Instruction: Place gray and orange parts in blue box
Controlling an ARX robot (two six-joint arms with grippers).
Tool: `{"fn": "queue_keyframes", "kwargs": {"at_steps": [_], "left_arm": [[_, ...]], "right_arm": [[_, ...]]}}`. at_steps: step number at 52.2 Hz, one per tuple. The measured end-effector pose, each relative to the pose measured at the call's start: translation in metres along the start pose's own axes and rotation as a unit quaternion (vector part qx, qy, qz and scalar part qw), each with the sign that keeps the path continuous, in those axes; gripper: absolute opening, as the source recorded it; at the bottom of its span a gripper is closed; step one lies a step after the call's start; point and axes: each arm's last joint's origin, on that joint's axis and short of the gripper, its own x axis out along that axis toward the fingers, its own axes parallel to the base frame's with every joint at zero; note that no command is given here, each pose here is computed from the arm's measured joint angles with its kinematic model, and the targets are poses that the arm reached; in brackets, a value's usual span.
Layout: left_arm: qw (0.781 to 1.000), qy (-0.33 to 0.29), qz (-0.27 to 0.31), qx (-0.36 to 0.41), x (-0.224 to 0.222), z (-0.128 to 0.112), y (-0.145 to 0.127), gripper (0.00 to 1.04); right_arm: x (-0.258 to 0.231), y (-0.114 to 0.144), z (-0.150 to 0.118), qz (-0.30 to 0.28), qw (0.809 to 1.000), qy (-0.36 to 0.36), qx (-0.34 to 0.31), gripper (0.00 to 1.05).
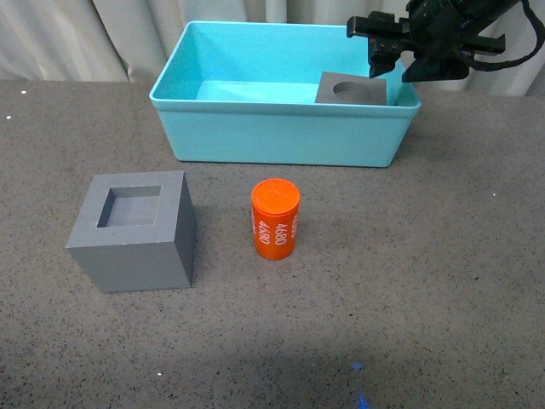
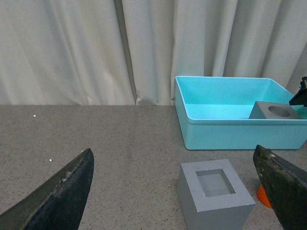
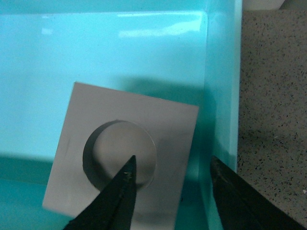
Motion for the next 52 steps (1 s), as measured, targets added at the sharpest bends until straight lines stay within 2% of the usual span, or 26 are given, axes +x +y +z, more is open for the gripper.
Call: {"fn": "queue_keyframes", "kwargs": {"at_steps": [7,12,15,20,27,31,40,42,45,49,52], "left_arm": [[1.0,0.0,0.0,0.0,0.0,0.0,0.0,0.98],[1.0,0.0,0.0,0.0,0.0,0.0,0.0,0.98],[1.0,0.0,0.0,0.0,0.0,0.0,0.0,0.98],[1.0,0.0,0.0,0.0,0.0,0.0,0.0,0.98],[1.0,0.0,0.0,0.0,0.0,0.0,0.0,0.98],[1.0,0.0,0.0,0.0,0.0,0.0,0.0,0.98],[1.0,0.002,0.003,0.0,0.0,0.0,0.0,0.98],[0.999,0.033,0.025,-0.021,0.001,-0.001,0.0,0.98],[0.986,0.13,0.089,-0.063,0.006,0.0,0.002,0.98],[0.973,0.173,0.116,-0.102,0.021,0.003,0.005,0.98],[0.967,0.188,0.114,-0.126,0.036,0.008,0.006,0.98]], "right_arm": [[-0.015,0.0,0.0,0.012,0.999,-0.035,-0.003,0.67],[-0.05,0.0,-0.001,0.026,0.993,-0.116,-0.02,0.89],[-0.07,0.0,-0.002,0.033,0.987,-0.152,-0.031,0.97],[-0.106,-0.002,-0.018,0.058,0.977,-0.195,-0.063,0.95],[-0.13,-0.006,-0.064,0.099,0.976,-0.171,-0.093,0.95],[-0.136,-0.007,-0.081,0.094,0.976,-0.16,-0.114,0.95],[-0.14,-0.006,-0.086,0.093,0.974,-0.161,-0.133,0.95],[-0.14,-0.006,-0.086,0.093,0.973,-0.161,-0.133,0.95],[-0.14,-0.006,-0.086,0.093,0.973,-0.161,-0.135,0.95],[-0.141,-0.006,-0.085,0.093,0.973,-0.163,-0.135,0.95],[-0.141,-0.006,-0.085,0.092,0.973,-0.163,-0.135,0.95]]}}
